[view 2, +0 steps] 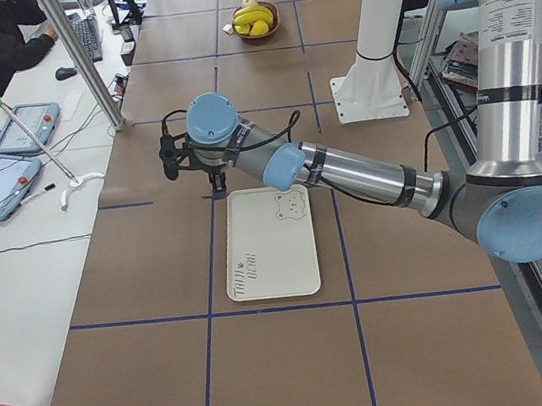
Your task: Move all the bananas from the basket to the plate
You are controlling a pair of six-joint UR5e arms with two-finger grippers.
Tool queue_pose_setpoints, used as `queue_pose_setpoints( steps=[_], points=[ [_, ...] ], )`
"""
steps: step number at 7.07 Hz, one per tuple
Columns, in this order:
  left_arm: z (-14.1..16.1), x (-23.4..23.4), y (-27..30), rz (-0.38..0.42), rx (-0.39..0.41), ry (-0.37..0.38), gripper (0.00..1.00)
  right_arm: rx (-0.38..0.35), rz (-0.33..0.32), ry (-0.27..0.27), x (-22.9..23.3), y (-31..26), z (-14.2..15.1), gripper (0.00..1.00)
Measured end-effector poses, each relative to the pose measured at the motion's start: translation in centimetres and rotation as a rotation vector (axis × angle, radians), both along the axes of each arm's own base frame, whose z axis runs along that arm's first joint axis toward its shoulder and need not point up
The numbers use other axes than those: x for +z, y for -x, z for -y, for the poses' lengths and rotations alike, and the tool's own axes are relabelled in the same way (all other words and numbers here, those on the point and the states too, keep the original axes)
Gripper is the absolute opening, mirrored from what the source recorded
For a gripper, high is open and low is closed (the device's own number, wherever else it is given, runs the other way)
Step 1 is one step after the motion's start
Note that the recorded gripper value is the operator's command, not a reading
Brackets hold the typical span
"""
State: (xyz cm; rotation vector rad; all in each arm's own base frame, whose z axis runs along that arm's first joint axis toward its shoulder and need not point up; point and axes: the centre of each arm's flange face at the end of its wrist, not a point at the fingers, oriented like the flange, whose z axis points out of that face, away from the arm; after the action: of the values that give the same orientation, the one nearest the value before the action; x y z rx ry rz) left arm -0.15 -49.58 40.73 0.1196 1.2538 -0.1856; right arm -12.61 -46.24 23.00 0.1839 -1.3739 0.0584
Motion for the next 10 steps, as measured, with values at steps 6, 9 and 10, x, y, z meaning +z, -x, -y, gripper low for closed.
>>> queue_pose_setpoints(
  steps=[6,9,10],
  points=[
    [-0.6,-15.5,-21.3,-0.305,-0.096,0.097,1.00,0.040,0.127,-0.041,-10.3,19.1,-9.6,0.00],
    [-2.6,-25.2,-26.1,-0.468,-0.016,0.206,0.99,0.015,0.228,-0.105,-12.4,23.4,-14.1,0.00],
    [-3.9,-26.7,-27.8,-0.487,0.027,0.220,0.99,0.019,0.249,-0.114,-12.7,24.1,-14.9,0.00]
  ],
)
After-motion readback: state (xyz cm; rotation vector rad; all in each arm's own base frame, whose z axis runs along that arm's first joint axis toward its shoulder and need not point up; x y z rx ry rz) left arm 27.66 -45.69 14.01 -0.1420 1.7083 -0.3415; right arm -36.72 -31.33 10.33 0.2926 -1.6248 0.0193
